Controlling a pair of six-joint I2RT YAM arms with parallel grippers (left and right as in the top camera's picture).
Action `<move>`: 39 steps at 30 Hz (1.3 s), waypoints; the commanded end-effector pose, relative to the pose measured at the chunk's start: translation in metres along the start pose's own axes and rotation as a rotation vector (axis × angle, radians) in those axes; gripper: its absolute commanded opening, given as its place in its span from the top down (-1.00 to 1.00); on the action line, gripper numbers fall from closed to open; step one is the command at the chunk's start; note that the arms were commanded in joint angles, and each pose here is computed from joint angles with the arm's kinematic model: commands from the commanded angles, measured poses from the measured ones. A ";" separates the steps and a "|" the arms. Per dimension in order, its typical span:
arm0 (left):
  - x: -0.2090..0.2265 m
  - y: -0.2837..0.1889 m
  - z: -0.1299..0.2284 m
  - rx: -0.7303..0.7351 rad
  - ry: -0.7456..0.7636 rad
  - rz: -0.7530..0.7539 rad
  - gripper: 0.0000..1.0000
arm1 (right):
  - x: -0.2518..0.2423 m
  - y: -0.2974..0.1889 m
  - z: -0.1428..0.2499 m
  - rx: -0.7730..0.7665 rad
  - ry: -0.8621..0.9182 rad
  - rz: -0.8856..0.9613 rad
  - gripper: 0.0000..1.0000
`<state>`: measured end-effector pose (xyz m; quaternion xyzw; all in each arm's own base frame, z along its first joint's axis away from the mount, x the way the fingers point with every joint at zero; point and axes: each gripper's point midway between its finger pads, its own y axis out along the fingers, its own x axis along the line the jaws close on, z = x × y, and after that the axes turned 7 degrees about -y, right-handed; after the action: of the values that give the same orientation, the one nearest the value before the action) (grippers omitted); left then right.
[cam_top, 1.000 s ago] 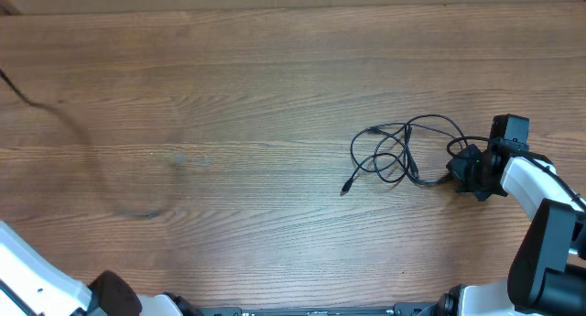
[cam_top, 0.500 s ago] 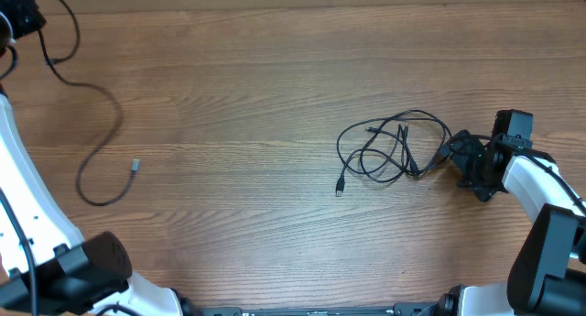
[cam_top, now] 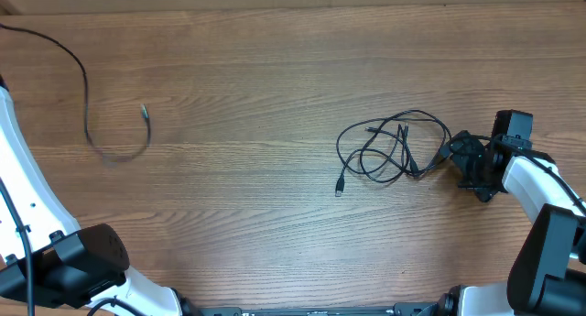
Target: Untangle cables
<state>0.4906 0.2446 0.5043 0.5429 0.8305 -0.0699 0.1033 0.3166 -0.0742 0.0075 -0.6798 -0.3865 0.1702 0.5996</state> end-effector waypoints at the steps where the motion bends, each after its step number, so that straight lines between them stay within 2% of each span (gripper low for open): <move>1: 0.017 0.029 0.062 0.153 0.013 -0.069 0.91 | -0.039 0.026 0.038 0.111 0.033 0.129 -1.00; 8: 0.018 0.050 0.226 0.588 0.015 -0.108 0.92 | -0.039 0.026 0.038 0.111 0.033 0.129 -1.00; 12: 0.005 0.052 0.283 0.720 0.033 -0.102 0.92 | -0.039 0.026 0.038 0.111 0.033 0.129 -1.00; 15: 0.000 0.049 0.310 0.781 0.062 -0.125 0.87 | -0.039 0.026 0.038 0.111 0.033 0.129 -1.00; 17: -0.004 0.046 0.316 0.801 0.069 -0.126 0.83 | -0.039 0.026 0.038 0.111 0.033 0.129 -1.00; 26: -0.020 0.029 0.330 0.876 0.089 -0.111 0.91 | -0.039 0.026 0.038 0.111 0.033 0.129 -1.00; 32: -0.022 0.029 0.331 0.877 0.071 -0.118 0.91 | -0.039 0.026 0.038 0.111 0.033 0.129 -1.00; 36: -0.021 0.029 0.330 0.875 0.069 -0.119 0.81 | -0.039 0.026 0.038 0.111 0.033 0.129 -1.00; 39: -0.012 0.031 0.327 0.855 0.094 -0.166 0.83 | -0.039 0.026 0.038 0.111 0.033 0.129 -1.00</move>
<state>0.5556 0.1644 0.1771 0.4844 0.7518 -0.4115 -0.1757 0.3166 -0.0743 0.0074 -0.6806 -0.3870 0.1698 0.5985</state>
